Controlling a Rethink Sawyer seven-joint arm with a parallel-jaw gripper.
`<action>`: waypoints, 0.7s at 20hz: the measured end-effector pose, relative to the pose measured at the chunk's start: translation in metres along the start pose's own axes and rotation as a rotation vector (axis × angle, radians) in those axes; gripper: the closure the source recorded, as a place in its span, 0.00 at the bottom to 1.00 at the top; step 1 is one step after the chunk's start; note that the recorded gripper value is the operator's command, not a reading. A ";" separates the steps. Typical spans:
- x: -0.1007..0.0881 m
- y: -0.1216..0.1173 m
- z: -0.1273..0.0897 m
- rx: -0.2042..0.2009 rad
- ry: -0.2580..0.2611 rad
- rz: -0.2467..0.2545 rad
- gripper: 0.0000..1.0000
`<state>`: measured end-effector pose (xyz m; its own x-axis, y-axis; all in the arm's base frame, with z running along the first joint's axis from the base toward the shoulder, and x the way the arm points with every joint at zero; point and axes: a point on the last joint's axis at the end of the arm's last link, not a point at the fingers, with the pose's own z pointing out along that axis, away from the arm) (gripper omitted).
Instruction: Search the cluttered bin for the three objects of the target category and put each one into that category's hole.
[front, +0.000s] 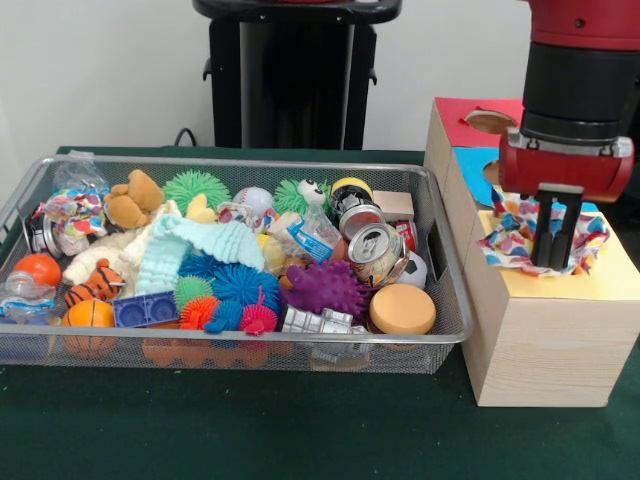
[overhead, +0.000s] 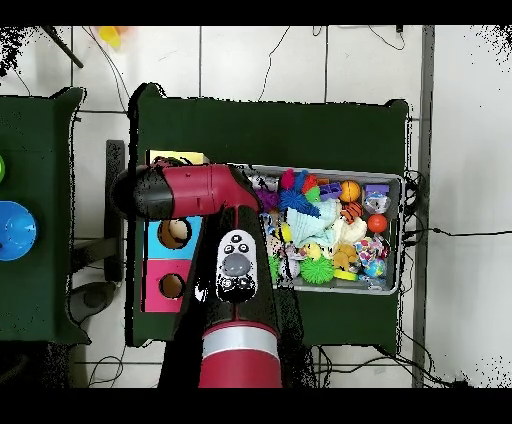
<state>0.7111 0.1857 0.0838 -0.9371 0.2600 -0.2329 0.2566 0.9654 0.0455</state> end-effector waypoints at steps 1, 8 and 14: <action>0.001 0.000 0.002 0.000 0.002 0.000 1.00; 0.000 0.000 0.003 0.000 -0.002 -0.002 1.00; 0.000 0.000 0.003 0.000 -0.002 -0.002 1.00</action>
<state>0.7118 0.1859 0.0807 -0.9371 0.2585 -0.2347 0.2550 0.9659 0.0454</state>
